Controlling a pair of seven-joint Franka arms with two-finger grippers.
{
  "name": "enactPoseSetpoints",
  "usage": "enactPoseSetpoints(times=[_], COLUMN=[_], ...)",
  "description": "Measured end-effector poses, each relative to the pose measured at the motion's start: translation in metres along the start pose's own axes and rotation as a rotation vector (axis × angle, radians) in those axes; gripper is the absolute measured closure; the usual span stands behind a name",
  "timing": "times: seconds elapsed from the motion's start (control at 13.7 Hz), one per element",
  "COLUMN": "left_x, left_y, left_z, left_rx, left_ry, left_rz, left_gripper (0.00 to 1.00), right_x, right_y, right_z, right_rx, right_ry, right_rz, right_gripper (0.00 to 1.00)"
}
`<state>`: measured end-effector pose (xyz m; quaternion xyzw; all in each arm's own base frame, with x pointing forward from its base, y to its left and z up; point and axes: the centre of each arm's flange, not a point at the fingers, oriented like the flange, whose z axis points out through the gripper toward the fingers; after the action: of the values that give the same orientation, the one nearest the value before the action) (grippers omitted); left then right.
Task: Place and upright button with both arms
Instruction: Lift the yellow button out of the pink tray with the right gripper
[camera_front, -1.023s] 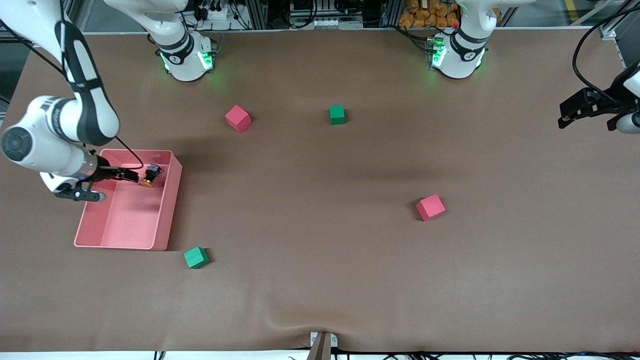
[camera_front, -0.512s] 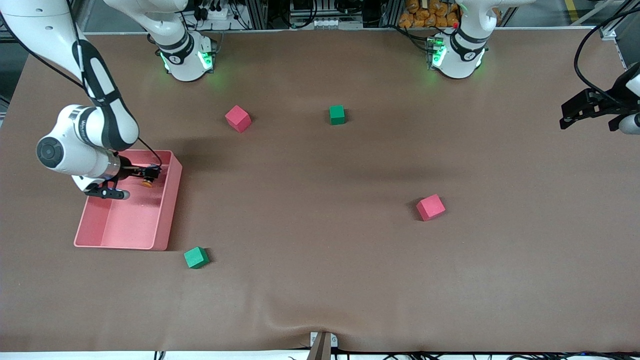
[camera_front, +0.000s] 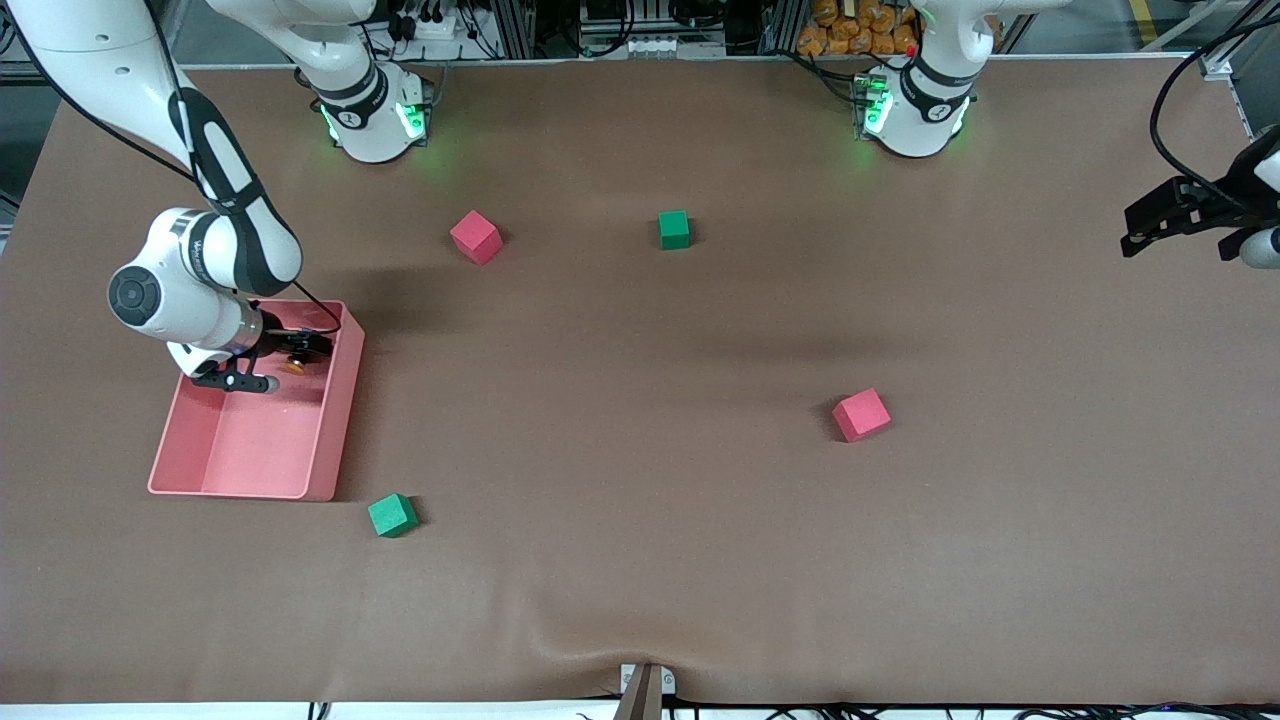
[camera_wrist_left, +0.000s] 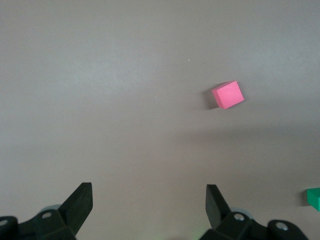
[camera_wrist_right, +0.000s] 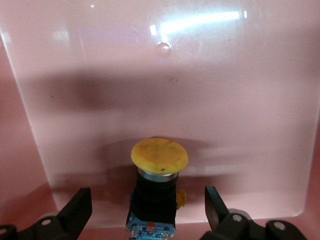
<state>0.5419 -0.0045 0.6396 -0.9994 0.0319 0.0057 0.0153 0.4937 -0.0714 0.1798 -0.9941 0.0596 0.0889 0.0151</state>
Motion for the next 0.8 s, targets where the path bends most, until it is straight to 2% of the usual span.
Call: enactPoseSetpoints(times=[0.29,0.37,0.66,0.73,0.8], left_x=[-0.001,-0.001,-0.001,-0.001,-0.001], left_y=[-0.001,-0.001,-0.001,-0.003,-0.005], left_z=[0.0,0.0,0.0,0.0,-0.001], left_rx=[0.0,0.0,0.0,0.0,-0.002], left_ry=[-0.004,-0.004,-0.004,-0.003,-0.002], left_rz=[-0.001,-0.001,-0.002,-0.005,-0.01], left_gripper=[0.0,0.0,0.0,0.0,0.0], right_x=[0.003,0.003,0.003,0.003,0.003], right_y=[0.002,0.002,0.003,0.005,0.006], right_z=[0.018,0.017,0.013,0.013,0.013], right_rx=[-0.007,-0.007,-0.007,-0.007,-0.006], right_ry=[0.013,0.016,0.023,0.023,0.023], right_rz=[-0.011,-0.012,-0.039,-0.041,-0.044], right_gripper=[0.0,0.07,0.51,0.58,0.58])
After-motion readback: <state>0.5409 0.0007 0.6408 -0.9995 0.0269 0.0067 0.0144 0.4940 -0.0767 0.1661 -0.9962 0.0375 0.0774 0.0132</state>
